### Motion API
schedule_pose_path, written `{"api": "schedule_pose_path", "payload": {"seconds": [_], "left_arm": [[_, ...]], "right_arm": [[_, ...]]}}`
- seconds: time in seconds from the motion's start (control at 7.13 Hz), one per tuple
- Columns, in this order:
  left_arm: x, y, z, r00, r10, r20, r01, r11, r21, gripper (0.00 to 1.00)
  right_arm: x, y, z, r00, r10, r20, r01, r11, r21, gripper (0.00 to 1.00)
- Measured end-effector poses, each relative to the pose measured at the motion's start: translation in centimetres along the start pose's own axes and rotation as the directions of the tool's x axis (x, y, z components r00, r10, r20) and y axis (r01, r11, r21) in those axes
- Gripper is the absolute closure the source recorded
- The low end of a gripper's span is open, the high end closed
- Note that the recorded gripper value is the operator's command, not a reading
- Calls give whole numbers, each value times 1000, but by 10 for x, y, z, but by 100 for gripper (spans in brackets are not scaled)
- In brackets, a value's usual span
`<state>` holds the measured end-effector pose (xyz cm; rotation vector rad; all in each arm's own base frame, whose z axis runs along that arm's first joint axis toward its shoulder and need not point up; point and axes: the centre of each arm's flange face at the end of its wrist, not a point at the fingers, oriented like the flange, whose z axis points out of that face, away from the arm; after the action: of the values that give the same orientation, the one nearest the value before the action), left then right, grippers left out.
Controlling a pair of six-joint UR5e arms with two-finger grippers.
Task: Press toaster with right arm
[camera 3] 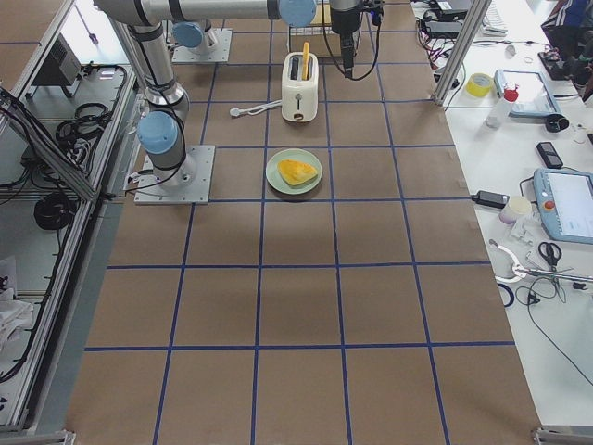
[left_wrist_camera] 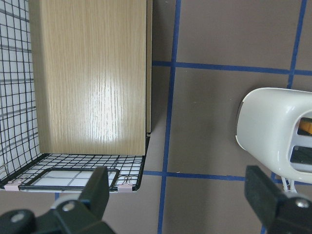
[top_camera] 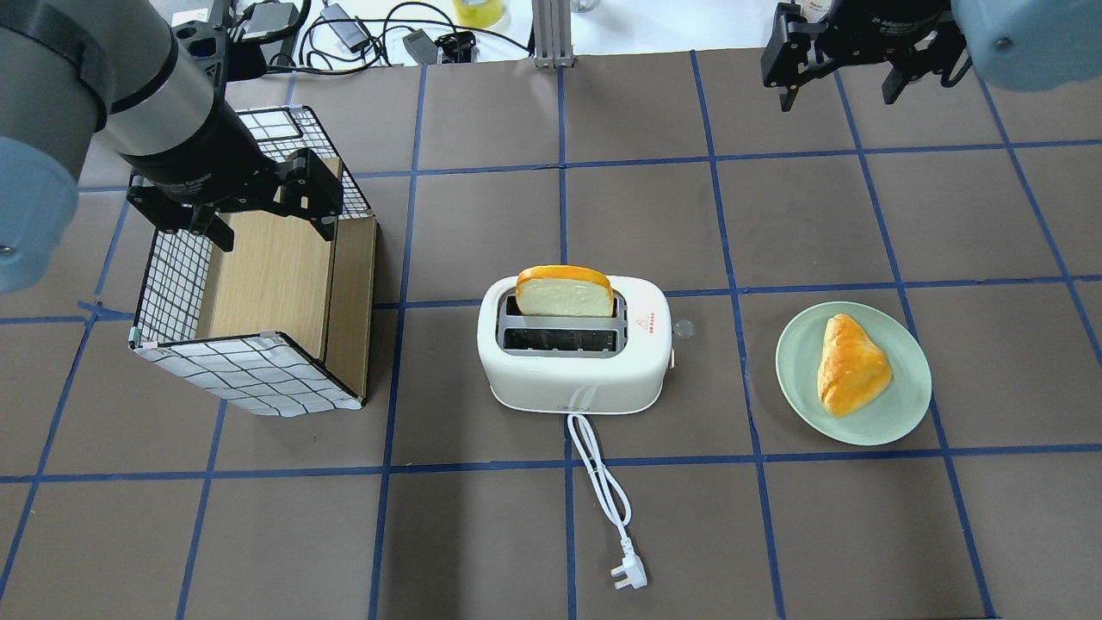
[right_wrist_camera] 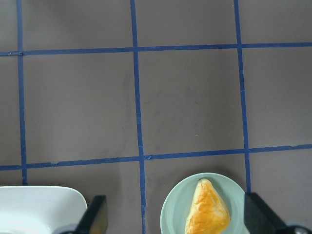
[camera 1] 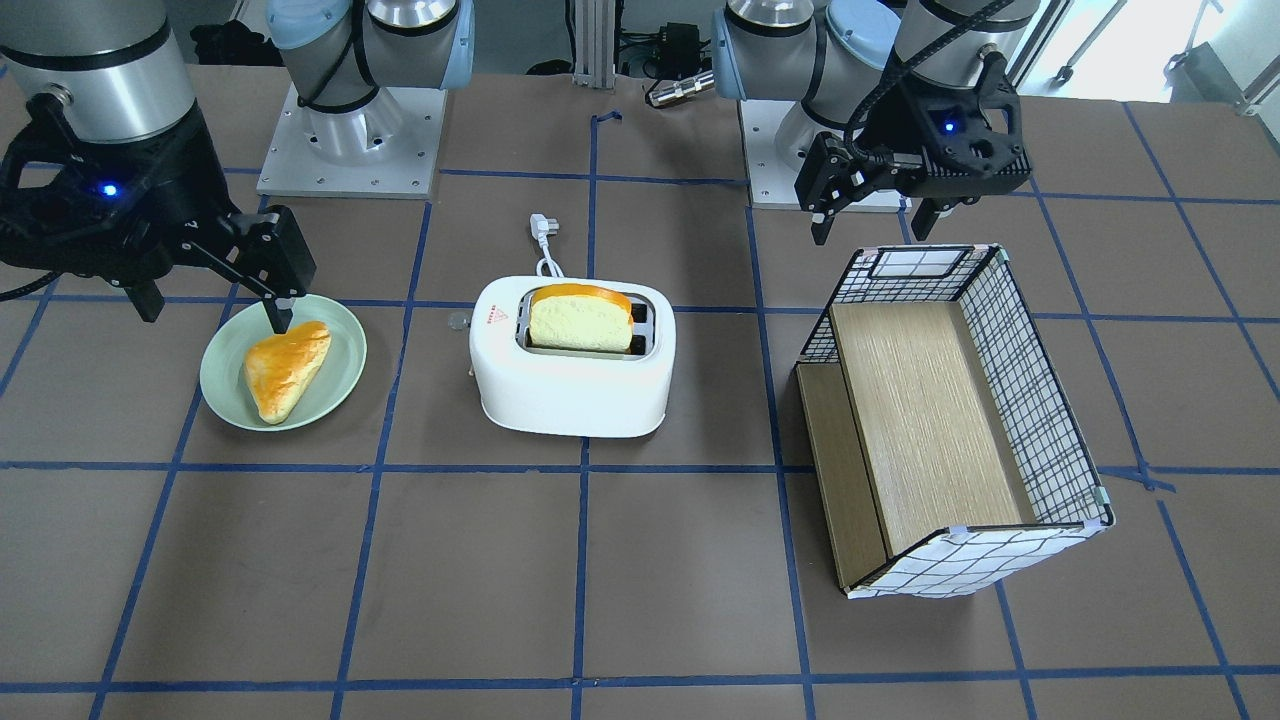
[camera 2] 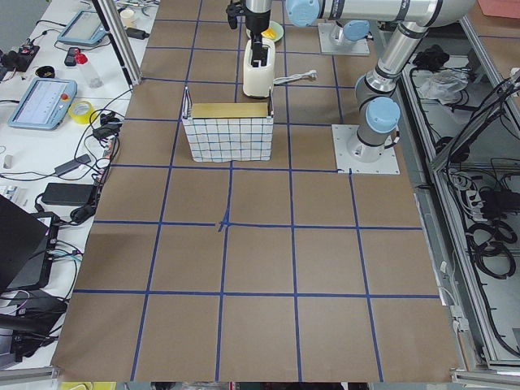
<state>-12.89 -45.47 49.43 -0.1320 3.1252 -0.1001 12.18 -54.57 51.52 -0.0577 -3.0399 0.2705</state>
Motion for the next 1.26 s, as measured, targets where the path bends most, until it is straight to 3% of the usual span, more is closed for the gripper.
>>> {"api": "schedule_pose_path", "payload": {"seconds": [0.56, 0.84, 1.26], "left_arm": [[0, 0, 0, 1000, 0, 0, 0, 1000, 0, 0], [0, 0, 0, 1000, 0, 0, 0, 1000, 0, 0], [0, 0, 0, 1000, 0, 0, 0, 1000, 0, 0]], "right_arm": [[4, 1, 4, 1000, 6, 5, -6, 1000, -23, 0], [-3, 13, 13, 1000, -6, 25, 8, 994, -108, 0], [-12, 17, 17, 997, 0, 83, 11, 990, -140, 0]]}}
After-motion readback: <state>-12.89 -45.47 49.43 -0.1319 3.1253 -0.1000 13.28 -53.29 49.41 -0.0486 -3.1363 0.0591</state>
